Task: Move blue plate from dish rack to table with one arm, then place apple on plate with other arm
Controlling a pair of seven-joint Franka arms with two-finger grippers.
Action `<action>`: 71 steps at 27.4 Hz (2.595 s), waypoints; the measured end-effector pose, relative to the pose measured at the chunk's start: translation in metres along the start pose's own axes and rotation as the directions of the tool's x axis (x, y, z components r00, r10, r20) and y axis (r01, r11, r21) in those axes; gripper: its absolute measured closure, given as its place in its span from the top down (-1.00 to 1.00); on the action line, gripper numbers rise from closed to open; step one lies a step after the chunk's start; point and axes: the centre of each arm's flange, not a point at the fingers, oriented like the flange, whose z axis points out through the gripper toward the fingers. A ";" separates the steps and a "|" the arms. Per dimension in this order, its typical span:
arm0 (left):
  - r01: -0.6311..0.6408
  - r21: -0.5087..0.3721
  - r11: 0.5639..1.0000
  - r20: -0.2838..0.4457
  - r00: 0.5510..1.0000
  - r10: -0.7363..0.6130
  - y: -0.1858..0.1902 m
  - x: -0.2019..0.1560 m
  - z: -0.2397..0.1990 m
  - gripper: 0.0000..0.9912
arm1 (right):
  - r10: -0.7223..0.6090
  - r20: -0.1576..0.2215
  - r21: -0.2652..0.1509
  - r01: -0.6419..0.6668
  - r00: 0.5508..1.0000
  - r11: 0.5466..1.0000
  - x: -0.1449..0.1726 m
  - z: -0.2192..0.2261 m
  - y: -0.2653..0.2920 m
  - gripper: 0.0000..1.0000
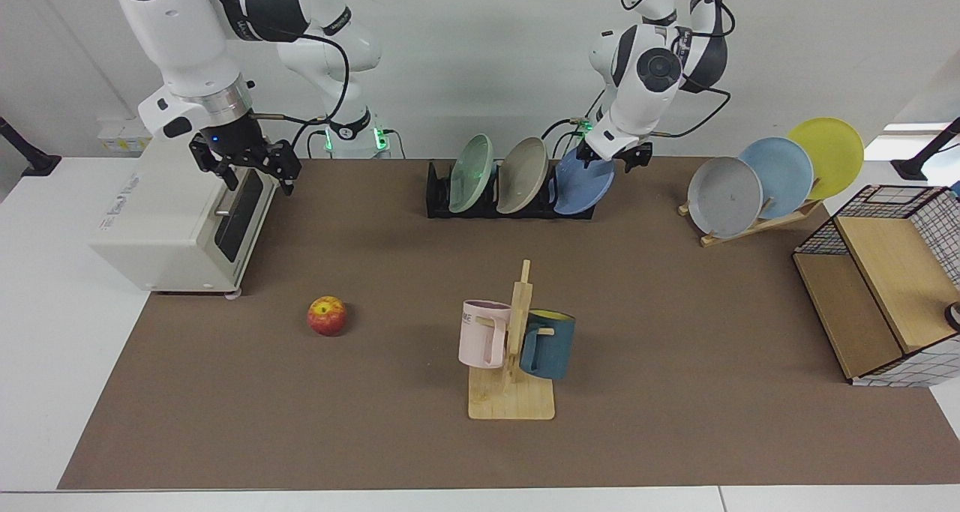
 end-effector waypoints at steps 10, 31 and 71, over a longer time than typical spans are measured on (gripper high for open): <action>-0.056 0.049 0.997 -0.013 0.998 0.056 0.032 -0.011 0.000 0.34 | -0.012 0.014 -0.002 0.012 1.000 1.000 0.030 0.037 -0.011 1.00; -0.016 0.095 0.995 -0.067 0.998 0.022 0.023 -0.019 -0.082 -0.74 | -0.032 -0.050 0.013 0.033 0.998 0.999 0.095 0.140 -0.054 1.00; 0.095 -0.586 0.805 -0.198 0.946 -0.256 0.003 0.175 -0.003 -0.74 | -0.092 -0.002 0.002 0.092 0.996 0.996 0.085 0.299 -0.070 0.45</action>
